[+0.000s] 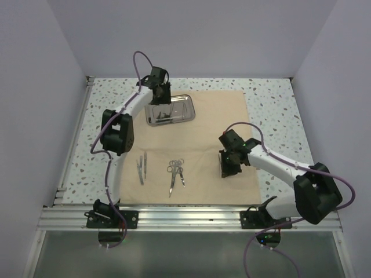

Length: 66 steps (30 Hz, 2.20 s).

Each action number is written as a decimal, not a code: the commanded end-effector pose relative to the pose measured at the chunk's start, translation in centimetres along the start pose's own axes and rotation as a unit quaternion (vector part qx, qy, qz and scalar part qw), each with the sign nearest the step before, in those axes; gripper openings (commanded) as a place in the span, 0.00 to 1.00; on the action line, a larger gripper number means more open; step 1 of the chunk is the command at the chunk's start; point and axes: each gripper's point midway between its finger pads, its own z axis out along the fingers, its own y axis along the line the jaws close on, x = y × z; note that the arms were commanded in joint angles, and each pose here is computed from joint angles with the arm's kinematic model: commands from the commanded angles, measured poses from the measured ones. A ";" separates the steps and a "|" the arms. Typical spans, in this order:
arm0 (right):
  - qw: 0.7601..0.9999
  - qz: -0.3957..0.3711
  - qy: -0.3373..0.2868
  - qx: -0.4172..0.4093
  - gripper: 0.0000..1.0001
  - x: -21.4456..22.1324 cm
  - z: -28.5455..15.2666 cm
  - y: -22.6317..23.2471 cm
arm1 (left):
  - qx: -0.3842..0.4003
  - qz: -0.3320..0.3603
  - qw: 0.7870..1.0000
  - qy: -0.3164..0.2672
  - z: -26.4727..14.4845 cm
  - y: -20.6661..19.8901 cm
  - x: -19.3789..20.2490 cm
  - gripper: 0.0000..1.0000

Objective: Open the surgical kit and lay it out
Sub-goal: Place the medical item in the surgical kit, then pick up the medical item from the container, then place the medical item in the surgical kit.

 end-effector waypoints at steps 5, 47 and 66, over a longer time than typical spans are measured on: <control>0.999 -0.031 0.019 -0.024 0.74 2.1 -3.7 -0.1 | 0.003 0.001 1.000 -0.002 1.1 -1.4 0.3 0.56; 0.983 -0.024 -0.177 0.036 0.96 -11.2 -13.1 2.5 | 0.054 0.013 0.998 -0.029 -5.3 -6.4 -1.2 0.00; 0.947 0.116 -0.293 0.054 0.96 -10.5 -21.5 -1.3 | 0.074 0.014 0.994 0.080 -19.0 -20.1 23.5 0.00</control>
